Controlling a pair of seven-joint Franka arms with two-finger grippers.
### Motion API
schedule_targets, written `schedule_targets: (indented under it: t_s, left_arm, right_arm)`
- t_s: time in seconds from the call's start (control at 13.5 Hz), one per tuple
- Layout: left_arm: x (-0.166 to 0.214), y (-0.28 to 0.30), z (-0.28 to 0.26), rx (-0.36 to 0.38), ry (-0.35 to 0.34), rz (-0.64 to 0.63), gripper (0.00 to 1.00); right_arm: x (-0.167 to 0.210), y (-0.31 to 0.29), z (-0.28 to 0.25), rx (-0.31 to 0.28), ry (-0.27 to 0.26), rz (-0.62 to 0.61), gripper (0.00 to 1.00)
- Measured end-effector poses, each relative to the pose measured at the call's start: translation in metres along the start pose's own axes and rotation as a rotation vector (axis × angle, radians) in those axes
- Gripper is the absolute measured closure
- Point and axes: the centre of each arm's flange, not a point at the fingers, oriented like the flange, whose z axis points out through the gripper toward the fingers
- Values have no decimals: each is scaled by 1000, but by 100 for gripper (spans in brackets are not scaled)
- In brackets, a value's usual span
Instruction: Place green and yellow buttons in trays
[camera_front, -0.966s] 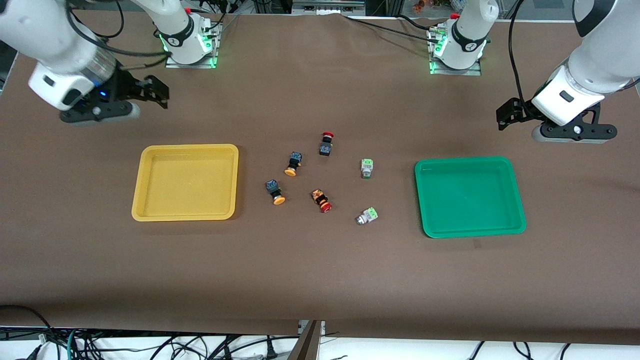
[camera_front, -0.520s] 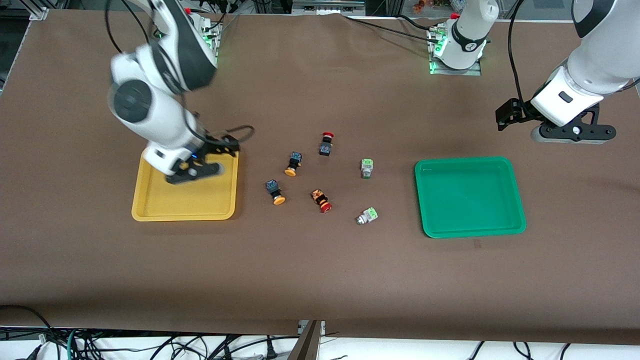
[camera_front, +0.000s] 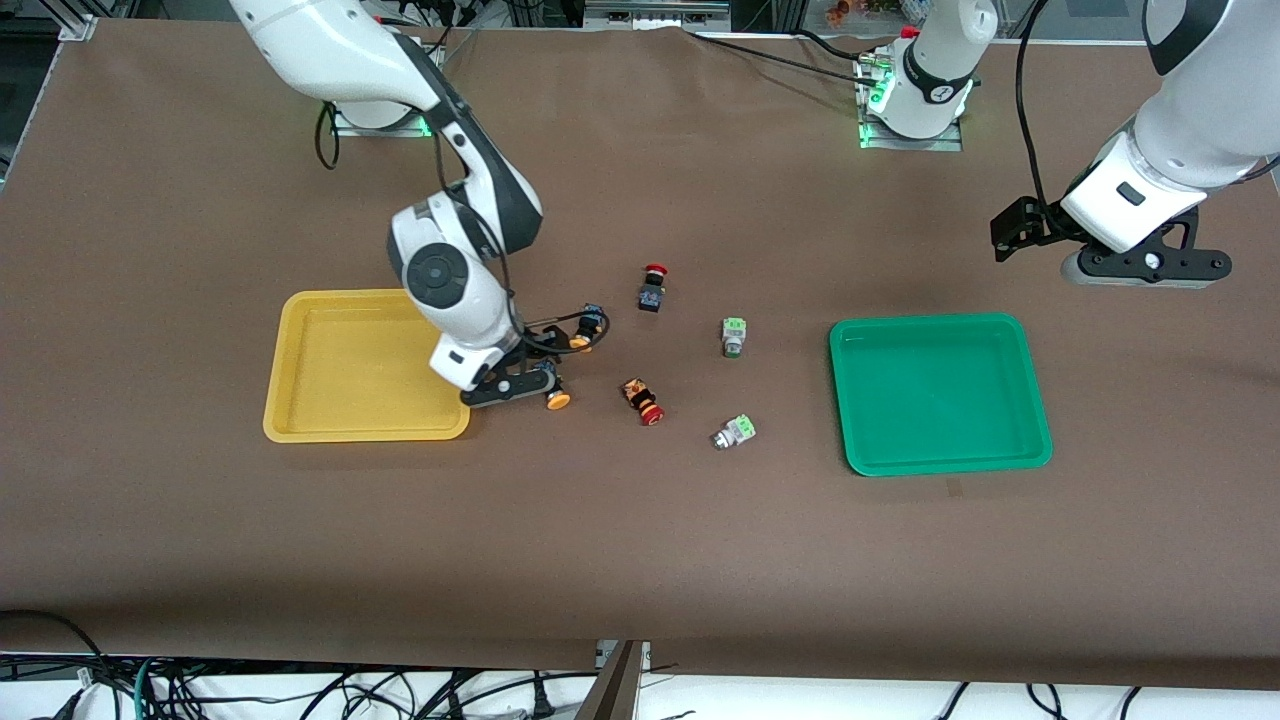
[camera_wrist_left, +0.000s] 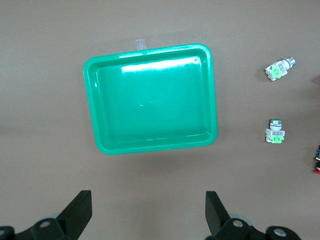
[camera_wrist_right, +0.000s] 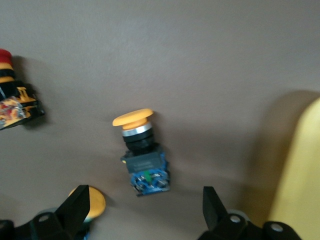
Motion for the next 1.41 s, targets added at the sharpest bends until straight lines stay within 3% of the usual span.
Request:
schedule_targets:
  t_s: [0.22,0.67,0.74,0.82,0.89,1.11,1.41]
  left_arm:
    - [0,0,0,0,0,0,0]
    - [1,0,2,-1,-4,0,0]
    - [2,1,4,-3,-8,0,0]
    - [3,1,6,-4,-11,0,0]
    - [4,1,7,-5,-14,0,0]
    - [4,2,8,-6,-15,1,0]
    - [17,32,46,-10,-91,53,0]
  right_arm:
    - [-11,-11,25,2,15,-3,0]
    - [-8,-4,25,-2,28,6,4]
    - [-9,-3,29,-2,29,6,12]
    - [-9,-2,34,-3,29,7,12]
    - [-10,-2,38,-3,29,7,21]
    - [-7,3,36,-9,36,11,58]
    - [7,39,0,-63,-2,-21,58]
